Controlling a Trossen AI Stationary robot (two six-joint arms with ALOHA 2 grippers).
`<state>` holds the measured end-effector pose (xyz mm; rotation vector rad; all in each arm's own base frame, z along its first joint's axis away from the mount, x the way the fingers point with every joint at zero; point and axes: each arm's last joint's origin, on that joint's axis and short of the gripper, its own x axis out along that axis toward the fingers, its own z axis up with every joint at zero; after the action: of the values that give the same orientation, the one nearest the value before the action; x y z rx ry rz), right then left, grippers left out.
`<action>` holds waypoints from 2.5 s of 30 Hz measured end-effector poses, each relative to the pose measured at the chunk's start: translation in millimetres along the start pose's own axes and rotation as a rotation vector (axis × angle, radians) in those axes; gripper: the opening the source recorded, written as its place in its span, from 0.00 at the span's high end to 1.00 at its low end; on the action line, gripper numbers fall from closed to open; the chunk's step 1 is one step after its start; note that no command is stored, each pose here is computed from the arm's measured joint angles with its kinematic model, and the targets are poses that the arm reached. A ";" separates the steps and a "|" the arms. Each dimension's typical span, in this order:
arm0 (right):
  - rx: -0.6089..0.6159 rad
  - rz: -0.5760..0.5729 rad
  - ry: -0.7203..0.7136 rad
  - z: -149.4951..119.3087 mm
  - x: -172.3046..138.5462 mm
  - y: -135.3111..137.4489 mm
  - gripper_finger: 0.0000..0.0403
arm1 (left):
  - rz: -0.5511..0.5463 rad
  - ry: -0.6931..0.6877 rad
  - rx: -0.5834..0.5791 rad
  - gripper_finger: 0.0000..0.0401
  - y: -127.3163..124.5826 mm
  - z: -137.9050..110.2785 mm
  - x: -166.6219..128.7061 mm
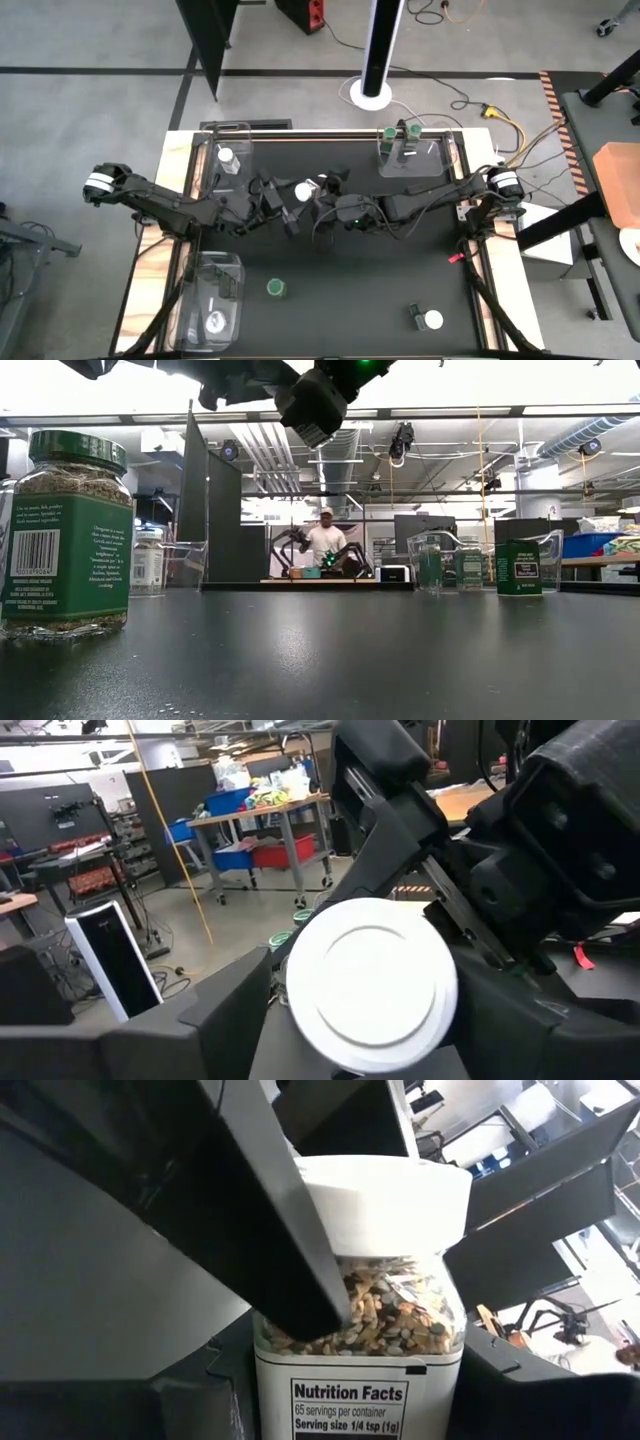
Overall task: Sort spices by type
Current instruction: Put the top white seasoning bottle into the top left transparent bin
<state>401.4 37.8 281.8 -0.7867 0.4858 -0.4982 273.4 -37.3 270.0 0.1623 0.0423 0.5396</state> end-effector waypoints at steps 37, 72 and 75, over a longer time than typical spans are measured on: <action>0.301 0.003 0.059 -23.8 2.2 -68.7 0.05 | 0.418 0.516 0.068 0.53 135.2 86.4 -64.0; 0.834 0.522 -0.258 -36.8 88.5 -16.9 0.51 | 0.520 0.863 -0.255 0.53 159.6 -8.4 -89.9; 0.849 0.454 -0.235 -36.0 99.1 -14.6 0.73 | 0.481 0.846 -0.294 0.53 160.2 -1.0 -91.3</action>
<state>454.4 -48.5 248.9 0.0921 0.1830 -0.1462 113.6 51.3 295.3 -0.3639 0.7592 1.0572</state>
